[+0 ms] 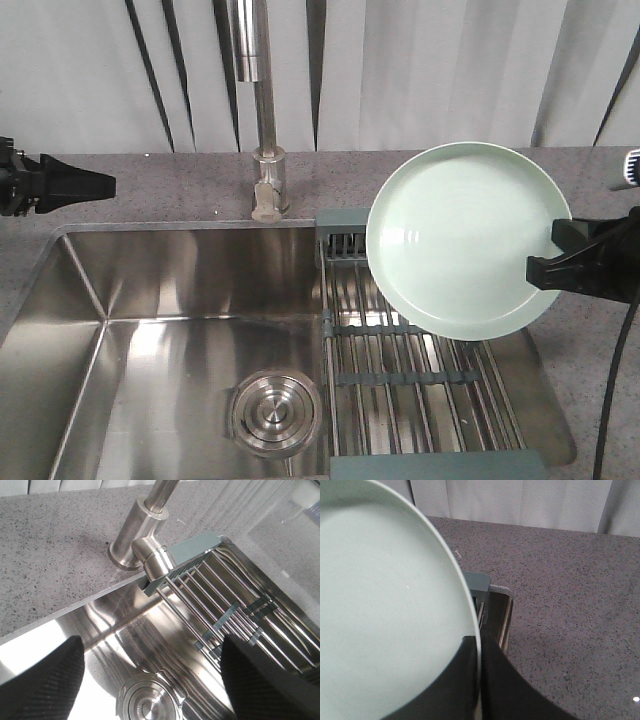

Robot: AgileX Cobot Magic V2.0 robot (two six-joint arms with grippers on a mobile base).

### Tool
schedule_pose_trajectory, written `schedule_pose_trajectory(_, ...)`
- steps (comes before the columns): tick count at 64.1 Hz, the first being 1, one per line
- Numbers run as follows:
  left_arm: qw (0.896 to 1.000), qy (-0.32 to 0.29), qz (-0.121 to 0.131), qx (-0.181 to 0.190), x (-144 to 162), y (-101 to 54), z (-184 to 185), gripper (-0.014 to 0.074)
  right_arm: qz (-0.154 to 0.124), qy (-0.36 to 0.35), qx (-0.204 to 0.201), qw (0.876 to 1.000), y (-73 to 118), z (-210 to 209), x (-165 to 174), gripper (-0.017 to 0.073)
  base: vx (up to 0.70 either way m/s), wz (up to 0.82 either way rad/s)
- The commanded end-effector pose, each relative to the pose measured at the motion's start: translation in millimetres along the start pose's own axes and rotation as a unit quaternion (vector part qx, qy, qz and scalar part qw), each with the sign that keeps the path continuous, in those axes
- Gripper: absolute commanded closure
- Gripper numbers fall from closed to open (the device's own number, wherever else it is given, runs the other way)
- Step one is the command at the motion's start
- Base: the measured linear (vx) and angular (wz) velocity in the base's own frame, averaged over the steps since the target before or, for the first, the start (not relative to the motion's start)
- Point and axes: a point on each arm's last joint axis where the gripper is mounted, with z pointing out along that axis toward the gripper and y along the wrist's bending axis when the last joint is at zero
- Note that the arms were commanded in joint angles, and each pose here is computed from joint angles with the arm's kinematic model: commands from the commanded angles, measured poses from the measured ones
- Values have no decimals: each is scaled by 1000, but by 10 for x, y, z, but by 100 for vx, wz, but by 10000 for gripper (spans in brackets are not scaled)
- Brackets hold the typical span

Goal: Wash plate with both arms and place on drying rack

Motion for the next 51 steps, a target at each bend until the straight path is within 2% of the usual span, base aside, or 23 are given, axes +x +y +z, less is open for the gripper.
schedule_pose_trajectory(1, 998, -43, 22, 28, -200, -240, -121, 60, 6, -75, 31, 997, -62, -41, -208, 568, 0, 0)
schedule_pose_trajectory(6, 998, -43, 22, 28, -200, -240, -121, 60, 22, -83, 37, 996, -79, -2, -215, 568, 0, 0)
schedule_pose_trajectory(11, 998, -43, 22, 28, -200, -240, -121, 60, 71, -68, 25, 995, -63, 15, -183, 568, 0, 0)
schedule_pose_trajectory(15, 998, -43, 22, 28, -200, -240, -121, 60, 88, -61, 18, 994, -51, 13, -178, 568, 0, 0)
schedule_pose_trajectory(25, 998, -43, 22, 28, -200, -240, -121, 60, 83, -31, -19, 996, 21, -27, -301, 568, 0, 0)
schedule_pose_trajectory(40, 998, -43, 22, 28, -200, -240, -121, 60, 70, 25, -104, 992, 174, -93, -864, 568, 0, 0)
schedule_pose_trajectory(45, 998, -43, 22, 28, -200, -240, -121, 60, 66, 50, -110, 990, 181, -63, -1013, 568, 0, 0)
schedule_pose_trajectory(51, 998, -43, 22, 28, -200, -240, -121, 60, 55, 90, -99, 989, 153, 19, -1152, 568, 0, 0)
